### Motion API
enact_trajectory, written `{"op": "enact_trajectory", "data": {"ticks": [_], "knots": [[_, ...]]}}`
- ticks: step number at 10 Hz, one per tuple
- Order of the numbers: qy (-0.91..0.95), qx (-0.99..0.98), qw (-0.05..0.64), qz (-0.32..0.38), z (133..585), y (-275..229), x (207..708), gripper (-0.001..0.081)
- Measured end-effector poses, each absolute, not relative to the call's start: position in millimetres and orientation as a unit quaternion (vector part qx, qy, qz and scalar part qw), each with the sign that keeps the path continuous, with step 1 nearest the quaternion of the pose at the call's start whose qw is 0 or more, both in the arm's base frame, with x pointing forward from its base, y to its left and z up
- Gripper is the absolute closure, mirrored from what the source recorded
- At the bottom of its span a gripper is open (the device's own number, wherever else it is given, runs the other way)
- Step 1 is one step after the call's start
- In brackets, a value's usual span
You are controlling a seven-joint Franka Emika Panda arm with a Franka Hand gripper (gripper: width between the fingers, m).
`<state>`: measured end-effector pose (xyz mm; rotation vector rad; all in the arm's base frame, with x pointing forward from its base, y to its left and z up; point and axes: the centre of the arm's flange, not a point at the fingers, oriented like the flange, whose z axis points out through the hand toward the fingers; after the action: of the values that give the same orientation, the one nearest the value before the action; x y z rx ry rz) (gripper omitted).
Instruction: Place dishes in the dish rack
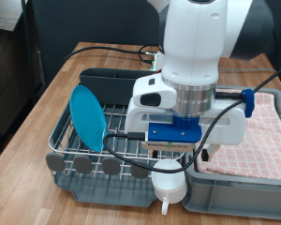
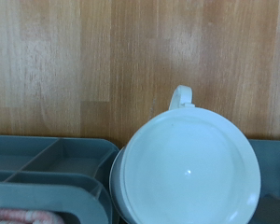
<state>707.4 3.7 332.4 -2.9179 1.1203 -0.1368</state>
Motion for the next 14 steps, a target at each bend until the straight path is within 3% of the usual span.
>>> {"op": "enact_trajectory", "data": {"ticks": [8, 14], "knots": [[0.352, -0.932, 0.0, -0.083, 396, -2, 711, 0.0003], [0.351, -0.932, -0.005, -0.085, 408, 0, 710, 0.0003]]}}
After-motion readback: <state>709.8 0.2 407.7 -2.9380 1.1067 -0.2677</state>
